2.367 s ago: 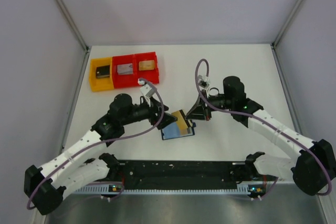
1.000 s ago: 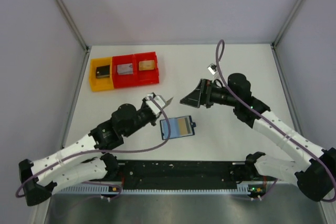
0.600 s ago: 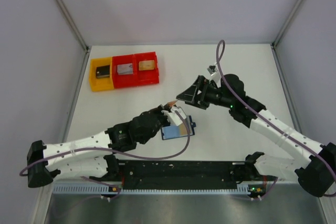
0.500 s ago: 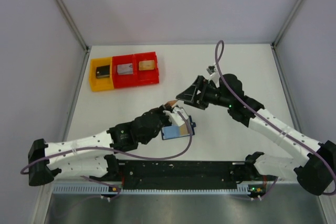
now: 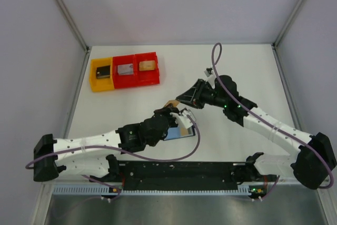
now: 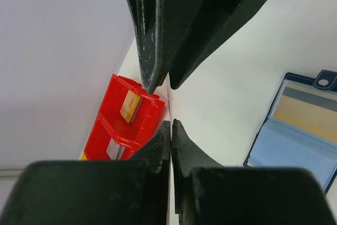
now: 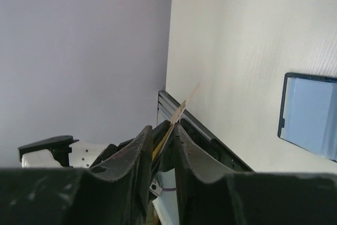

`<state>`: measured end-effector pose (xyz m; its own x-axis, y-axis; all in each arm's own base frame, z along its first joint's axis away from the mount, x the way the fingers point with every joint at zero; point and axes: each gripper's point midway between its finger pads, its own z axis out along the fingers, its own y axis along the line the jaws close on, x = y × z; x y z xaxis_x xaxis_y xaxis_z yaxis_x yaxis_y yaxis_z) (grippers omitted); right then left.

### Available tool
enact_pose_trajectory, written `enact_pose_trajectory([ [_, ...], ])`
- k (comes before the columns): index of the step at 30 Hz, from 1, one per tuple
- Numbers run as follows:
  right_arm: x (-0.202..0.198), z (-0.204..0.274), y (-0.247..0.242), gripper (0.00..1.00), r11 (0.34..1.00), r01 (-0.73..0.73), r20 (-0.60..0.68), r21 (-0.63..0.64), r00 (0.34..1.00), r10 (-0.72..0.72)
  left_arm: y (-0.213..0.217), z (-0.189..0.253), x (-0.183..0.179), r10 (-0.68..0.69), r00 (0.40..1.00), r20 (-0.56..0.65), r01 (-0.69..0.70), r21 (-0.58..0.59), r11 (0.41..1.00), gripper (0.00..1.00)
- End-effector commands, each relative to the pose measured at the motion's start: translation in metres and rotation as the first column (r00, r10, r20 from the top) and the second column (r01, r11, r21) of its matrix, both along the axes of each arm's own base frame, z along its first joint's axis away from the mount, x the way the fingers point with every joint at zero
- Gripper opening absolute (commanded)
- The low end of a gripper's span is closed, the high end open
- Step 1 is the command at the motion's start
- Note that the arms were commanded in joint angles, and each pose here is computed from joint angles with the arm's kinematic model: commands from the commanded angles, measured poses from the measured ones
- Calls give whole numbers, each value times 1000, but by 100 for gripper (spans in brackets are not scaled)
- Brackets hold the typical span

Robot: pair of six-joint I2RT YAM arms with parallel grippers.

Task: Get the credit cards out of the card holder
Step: Place the credit card in the storage box.

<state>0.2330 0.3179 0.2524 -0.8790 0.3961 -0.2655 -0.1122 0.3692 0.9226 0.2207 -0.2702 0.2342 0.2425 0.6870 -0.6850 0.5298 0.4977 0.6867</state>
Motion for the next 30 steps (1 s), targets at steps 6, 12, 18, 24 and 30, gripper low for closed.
enact_pose_trajectory([
  [6,-10,-5,10,0,997,-53,-20,51,998,55,-15,20,0,-5,999,40,7,-45,999,2],
  [12,3,-14,-7,0,998,7,-6,59,1000,-6,-4,22,-6,38,999,-30,-43,-156,987,66],
  [18,19,-10,-28,0,992,51,97,119,993,-62,9,31,-19,17,985,-171,-84,-395,915,85],
  [24,21,-9,-48,0,975,84,202,206,971,-126,28,30,-14,-130,892,-432,-253,-717,650,85],
  [30,16,4,-52,0,952,69,290,299,944,-160,36,23,-7,-378,760,-529,-457,-848,267,83],
])
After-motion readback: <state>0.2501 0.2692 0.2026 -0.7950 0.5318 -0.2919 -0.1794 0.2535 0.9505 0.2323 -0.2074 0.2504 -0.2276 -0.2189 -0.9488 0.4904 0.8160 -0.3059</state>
